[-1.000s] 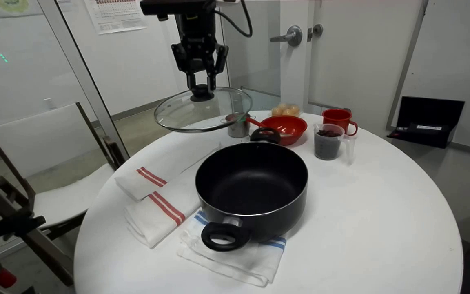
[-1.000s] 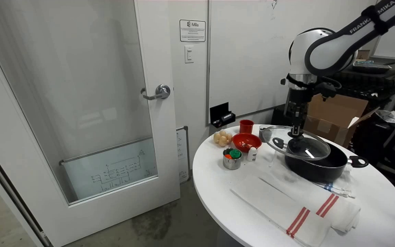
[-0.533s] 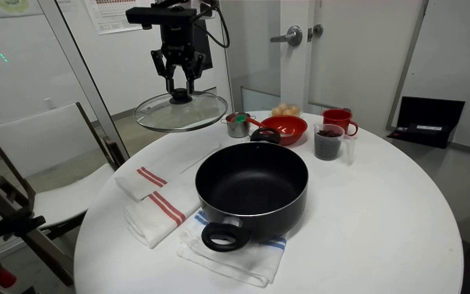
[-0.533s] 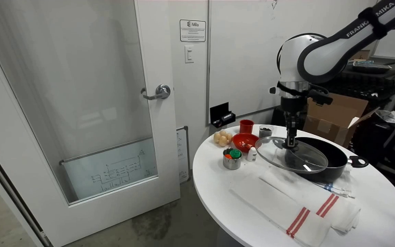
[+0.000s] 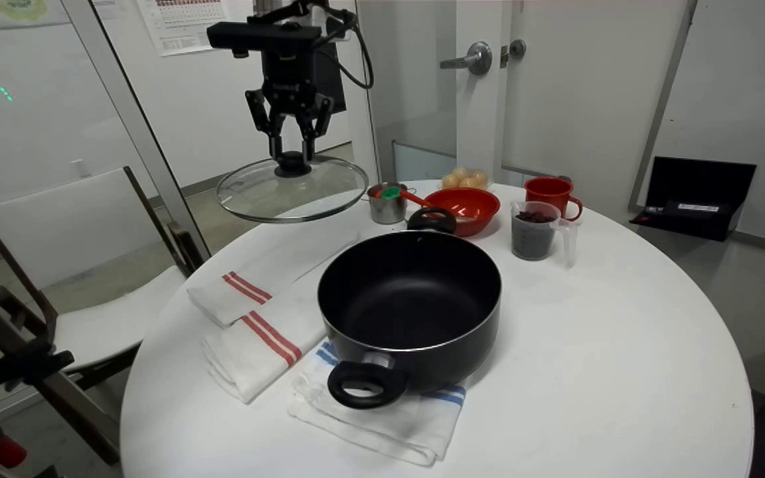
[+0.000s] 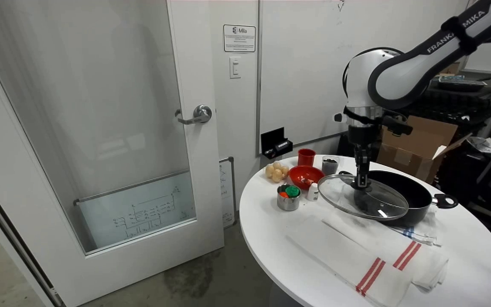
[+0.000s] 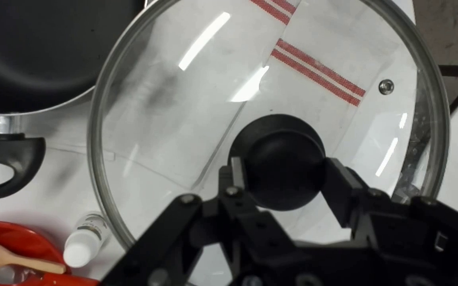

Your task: Remove the glass lid from the black pot and put it on the table

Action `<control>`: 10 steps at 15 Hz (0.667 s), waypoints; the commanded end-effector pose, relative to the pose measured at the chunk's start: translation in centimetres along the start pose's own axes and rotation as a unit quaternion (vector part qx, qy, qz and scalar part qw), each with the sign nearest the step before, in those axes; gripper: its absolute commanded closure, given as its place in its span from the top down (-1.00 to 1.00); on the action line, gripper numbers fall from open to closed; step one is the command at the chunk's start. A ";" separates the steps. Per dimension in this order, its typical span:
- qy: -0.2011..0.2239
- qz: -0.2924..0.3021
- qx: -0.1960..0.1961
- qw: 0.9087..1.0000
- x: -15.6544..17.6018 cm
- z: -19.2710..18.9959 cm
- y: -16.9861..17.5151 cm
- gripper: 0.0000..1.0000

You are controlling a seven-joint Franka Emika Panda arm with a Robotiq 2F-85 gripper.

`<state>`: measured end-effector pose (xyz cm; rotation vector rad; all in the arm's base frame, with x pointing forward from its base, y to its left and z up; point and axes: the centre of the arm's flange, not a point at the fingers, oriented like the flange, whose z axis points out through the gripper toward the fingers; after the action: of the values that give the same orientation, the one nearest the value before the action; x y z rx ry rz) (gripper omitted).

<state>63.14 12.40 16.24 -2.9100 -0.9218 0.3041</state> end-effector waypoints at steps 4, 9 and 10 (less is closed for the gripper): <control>-0.023 -0.017 0.012 1.000 1.6 4.5 -1.1 -0.50; -0.039 -0.035 0.007 0.999 2.9 6.9 -2.4 -0.50; -0.040 -0.037 0.002 0.999 3.1 7.5 -2.4 -0.50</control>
<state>61.38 15.36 9.27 -2.8589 -0.9928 0.4246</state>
